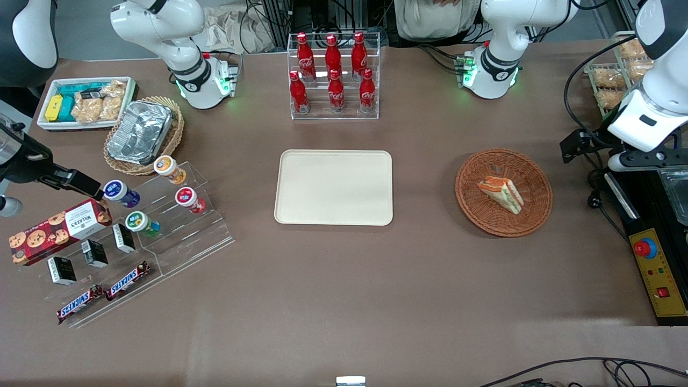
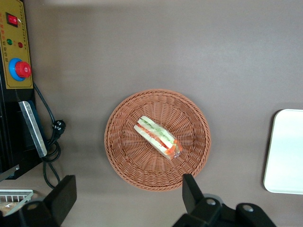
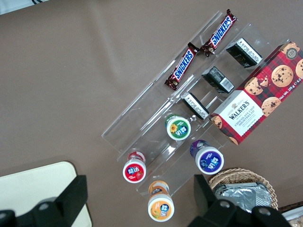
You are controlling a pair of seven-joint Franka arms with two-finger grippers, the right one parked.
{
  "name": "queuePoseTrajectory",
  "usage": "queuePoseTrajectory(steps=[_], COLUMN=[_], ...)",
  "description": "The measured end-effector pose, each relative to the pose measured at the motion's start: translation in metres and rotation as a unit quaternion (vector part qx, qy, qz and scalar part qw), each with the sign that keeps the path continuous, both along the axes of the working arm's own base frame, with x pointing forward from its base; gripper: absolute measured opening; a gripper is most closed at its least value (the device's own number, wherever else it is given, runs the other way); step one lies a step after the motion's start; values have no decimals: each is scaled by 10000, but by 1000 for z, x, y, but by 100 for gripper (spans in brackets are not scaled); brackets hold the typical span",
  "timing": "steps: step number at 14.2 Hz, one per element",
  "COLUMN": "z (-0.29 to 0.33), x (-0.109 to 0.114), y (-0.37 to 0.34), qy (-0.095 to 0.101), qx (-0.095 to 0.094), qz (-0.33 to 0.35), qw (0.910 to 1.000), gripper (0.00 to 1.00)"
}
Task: Place sandwich from basket to tray
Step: 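Move the left gripper over the wrapped sandwich in the wicker basket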
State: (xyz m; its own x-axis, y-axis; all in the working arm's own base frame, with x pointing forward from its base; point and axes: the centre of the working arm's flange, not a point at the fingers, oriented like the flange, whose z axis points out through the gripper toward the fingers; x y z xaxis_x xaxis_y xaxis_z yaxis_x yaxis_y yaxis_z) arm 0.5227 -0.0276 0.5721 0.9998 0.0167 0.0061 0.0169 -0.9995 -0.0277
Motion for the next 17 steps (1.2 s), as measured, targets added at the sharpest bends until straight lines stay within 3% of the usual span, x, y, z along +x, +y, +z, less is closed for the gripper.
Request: queuePoseTrajectory(steps=[5,11,15,17], z=[-1,-39,-92,-123], x=[0,-12,-31,-40], y=[-2,0,4,0], qy=[7,301,-95,-252], qx=[1,10,-186,-241], qz=[-22,34,760,1568], qw=[10000,9995,9969,9870], gripper=[100,100,100,100])
